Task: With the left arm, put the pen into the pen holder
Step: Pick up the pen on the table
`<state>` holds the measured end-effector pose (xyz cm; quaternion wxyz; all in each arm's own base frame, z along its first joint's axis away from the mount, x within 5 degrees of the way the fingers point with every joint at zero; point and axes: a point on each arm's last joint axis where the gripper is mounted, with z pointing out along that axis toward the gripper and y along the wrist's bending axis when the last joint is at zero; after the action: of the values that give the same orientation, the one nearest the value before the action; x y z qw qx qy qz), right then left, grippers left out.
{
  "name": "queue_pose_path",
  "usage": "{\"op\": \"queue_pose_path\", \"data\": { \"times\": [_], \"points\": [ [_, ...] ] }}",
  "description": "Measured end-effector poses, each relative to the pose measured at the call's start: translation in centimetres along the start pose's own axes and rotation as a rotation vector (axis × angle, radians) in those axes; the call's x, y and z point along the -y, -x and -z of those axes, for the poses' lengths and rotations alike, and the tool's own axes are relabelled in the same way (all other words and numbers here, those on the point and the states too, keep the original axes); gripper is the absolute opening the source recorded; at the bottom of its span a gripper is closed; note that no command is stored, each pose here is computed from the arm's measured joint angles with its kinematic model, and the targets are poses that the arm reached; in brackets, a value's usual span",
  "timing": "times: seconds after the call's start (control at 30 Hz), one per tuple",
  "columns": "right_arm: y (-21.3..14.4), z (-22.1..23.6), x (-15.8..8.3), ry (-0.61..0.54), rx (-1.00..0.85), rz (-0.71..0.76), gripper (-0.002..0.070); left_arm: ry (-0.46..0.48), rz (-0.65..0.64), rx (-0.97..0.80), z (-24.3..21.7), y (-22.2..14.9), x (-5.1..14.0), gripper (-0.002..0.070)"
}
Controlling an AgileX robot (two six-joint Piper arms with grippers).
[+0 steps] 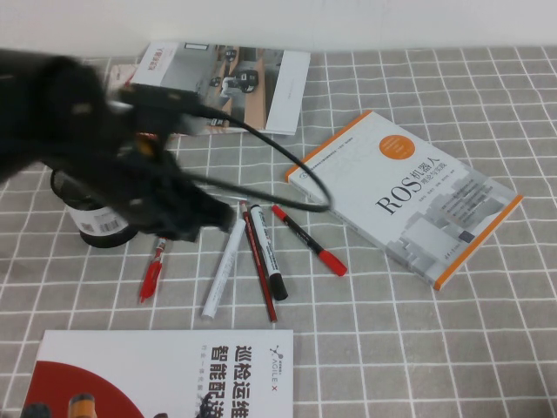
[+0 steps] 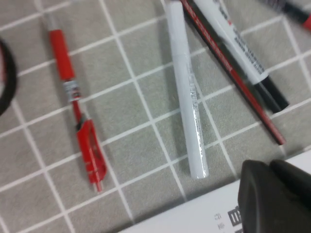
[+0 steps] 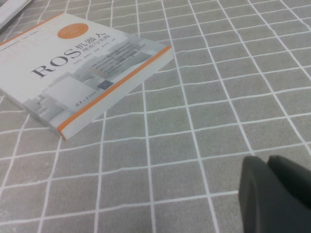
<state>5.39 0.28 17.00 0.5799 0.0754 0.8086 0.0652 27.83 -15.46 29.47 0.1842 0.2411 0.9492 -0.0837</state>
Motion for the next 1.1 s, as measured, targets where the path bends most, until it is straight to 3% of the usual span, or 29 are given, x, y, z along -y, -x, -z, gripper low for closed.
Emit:
{"op": "queue_pose_path", "data": {
  "times": [0.17,0.47,0.53,0.77,1.1],
  "points": [
    [0.0,0.0,0.0,0.0,0.0,0.0,-0.0015,0.018,-0.049,-0.124,-3.0,2.0,0.9,-0.0002],
    [0.0,0.0,0.0,0.0,0.0,0.0,-0.0015,0.041,-0.122,-0.22,-6.4,3.1,0.6,0.0009],
    [0.0,0.0,0.0,0.0,0.0,0.0,-0.0015,0.037,-0.132,-0.235,-7.2,3.1,0.5,0.0043],
    [0.0,0.0,0.0,0.0,0.0,0.0,-0.0015,0.029,-0.132,-0.307,-10.2,2.7,0.4,0.0293],
    [0.0,0.0,0.0,0.0,0.0,0.0,-0.0015,0.028,-0.133,-0.342,-13.1,2.6,0.2,0.033]
  ]
}}
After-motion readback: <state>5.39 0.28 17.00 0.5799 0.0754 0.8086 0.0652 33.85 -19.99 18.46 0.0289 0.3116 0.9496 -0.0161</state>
